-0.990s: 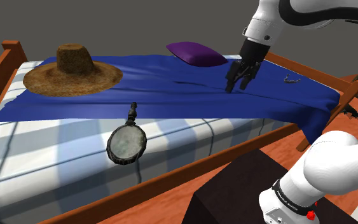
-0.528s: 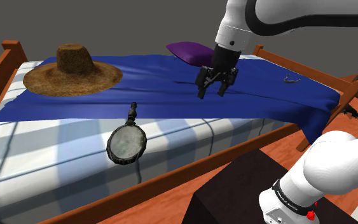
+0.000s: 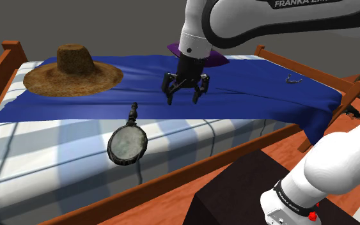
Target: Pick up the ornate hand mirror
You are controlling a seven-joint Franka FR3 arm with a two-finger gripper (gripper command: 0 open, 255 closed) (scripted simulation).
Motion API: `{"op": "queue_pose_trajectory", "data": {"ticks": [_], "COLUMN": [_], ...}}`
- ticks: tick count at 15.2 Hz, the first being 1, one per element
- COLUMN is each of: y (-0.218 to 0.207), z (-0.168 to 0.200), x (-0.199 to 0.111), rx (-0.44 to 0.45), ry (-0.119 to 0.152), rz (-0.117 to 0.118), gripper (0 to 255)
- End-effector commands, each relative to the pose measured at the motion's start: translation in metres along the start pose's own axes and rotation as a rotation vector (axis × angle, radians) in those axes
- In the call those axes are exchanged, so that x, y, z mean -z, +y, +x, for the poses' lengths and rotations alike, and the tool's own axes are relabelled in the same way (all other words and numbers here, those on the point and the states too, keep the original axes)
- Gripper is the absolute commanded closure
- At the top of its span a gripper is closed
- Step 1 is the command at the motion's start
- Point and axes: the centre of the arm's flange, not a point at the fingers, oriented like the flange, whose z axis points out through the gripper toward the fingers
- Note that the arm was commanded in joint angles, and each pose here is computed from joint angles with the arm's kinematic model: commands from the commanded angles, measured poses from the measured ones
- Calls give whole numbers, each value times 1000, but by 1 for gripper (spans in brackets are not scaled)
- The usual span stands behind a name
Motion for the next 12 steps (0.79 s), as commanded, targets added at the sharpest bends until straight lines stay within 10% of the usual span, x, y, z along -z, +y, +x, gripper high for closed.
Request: {"op": "queue_pose_trajectory", "data": {"ticks": [1, 12], "y": [-24, -152], "z": [7, 67], "x": [-11, -65], "rx": [-46, -269], "ry": [-1, -2], "rz": [-6, -47], "gripper": [0, 0]}}
